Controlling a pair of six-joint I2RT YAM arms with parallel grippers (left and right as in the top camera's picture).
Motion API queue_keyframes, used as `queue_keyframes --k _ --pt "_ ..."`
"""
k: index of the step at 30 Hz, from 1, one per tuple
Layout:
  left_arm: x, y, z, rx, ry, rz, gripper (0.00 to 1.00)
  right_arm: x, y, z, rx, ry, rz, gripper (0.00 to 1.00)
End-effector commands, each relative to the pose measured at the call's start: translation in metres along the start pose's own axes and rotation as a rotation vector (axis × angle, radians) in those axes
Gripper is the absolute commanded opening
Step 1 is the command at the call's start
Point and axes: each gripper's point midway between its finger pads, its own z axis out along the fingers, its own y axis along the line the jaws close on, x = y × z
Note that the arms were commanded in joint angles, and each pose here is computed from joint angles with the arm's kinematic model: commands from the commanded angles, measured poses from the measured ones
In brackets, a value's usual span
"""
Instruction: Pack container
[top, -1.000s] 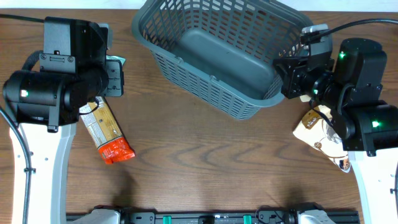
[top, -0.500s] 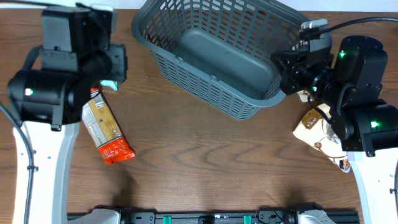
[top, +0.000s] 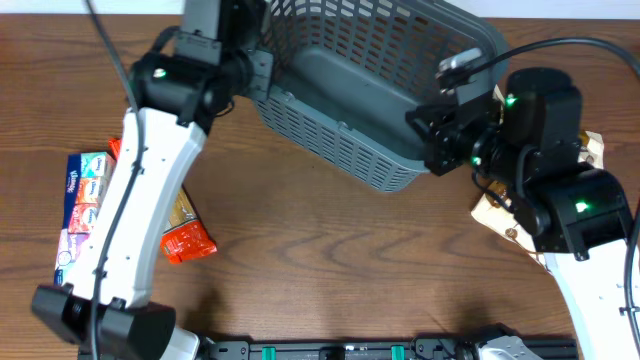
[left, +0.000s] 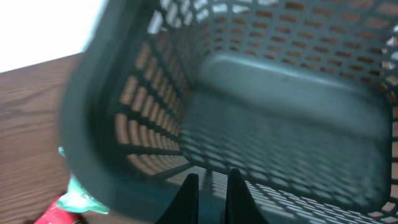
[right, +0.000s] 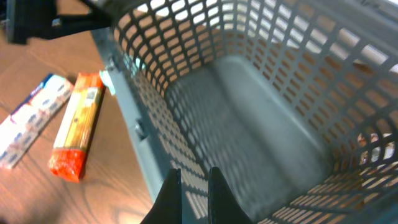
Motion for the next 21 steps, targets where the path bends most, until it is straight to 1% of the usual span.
queue_keyframes --k 1,7,13,21 --pt "-0.002 -0.009 0.010 0.013 0.007 0.036 0.06 0.001 0.010 -0.004 0.024 0.011 -0.056 0.01" --pt "0.000 -0.010 0.015 0.013 0.018 0.056 0.06 0.026 0.030 -0.002 -0.022 0.108 -0.085 0.01" --pt "0.001 -0.009 0.019 0.007 0.025 0.079 0.06 0.051 0.036 -0.004 -0.006 0.206 -0.117 0.01" --pt "0.005 -0.009 0.032 0.007 0.045 0.091 0.06 0.061 0.033 -0.006 0.014 0.251 -0.118 0.01"
